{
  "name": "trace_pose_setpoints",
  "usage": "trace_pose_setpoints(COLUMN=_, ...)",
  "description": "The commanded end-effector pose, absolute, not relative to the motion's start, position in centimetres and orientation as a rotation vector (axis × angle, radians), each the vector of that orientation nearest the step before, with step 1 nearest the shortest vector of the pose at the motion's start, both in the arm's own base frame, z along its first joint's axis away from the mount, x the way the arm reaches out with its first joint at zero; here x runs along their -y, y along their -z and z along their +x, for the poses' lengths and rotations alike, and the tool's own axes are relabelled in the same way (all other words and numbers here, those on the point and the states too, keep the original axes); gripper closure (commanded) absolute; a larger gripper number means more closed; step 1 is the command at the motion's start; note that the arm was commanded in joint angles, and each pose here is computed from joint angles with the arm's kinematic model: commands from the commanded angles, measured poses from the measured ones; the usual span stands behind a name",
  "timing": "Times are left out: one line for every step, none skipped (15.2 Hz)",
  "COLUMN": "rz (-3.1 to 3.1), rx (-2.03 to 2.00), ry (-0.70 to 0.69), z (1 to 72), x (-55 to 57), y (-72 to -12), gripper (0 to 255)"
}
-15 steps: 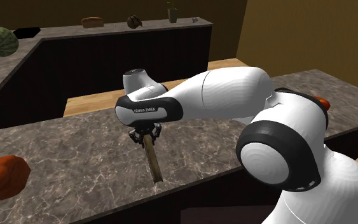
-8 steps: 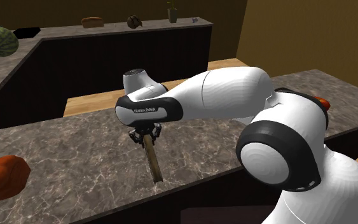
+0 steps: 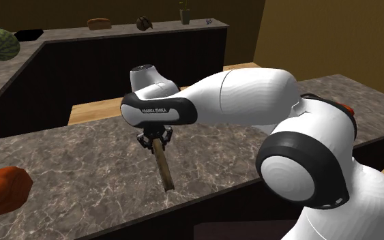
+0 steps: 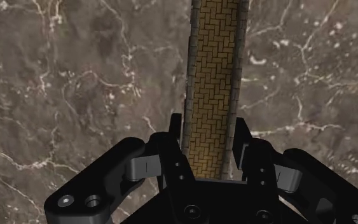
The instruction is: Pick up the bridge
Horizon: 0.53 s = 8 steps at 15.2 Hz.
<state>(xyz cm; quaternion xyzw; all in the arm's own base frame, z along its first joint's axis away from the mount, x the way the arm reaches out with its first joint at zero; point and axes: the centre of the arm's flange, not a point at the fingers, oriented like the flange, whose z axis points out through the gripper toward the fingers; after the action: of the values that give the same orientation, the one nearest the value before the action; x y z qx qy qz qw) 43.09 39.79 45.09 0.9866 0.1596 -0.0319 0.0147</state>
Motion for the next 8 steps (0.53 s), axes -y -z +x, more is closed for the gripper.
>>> trace_pose_setpoints(rz=3.071, rx=-0.497, ry=0.099, z=43.1, x=-39.8, y=-46.2, gripper=255)
trace_pose_setpoints(rz=3.071, rx=-0.497, ry=0.099, z=43.1, x=-39.8, y=-46.7, gripper=255)
trace_pose_setpoints(rz=3.071, rx=-0.497, ry=0.099, z=43.1, x=-39.8, y=-47.3, gripper=255)
trace_pose_setpoints(rz=3.071, rx=-0.497, ry=0.099, z=43.1, x=-39.8, y=-47.8, gripper=255)
trace_pose_setpoints(rz=3.071, rx=-0.497, ry=0.099, z=43.1, x=-39.8, y=-48.3, gripper=255)
trace_pose_setpoints(rz=3.071, rx=-0.497, ry=0.099, z=43.1, x=-39.8, y=-48.9, gripper=255)
trace_pose_setpoints(rz=3.071, rx=-0.497, ry=0.099, z=43.1, x=-39.8, y=-49.4, gripper=255)
trace_pose_setpoints(rz=3.071, rx=-0.497, ry=0.099, z=43.1, x=-39.8, y=-49.9, gripper=255)
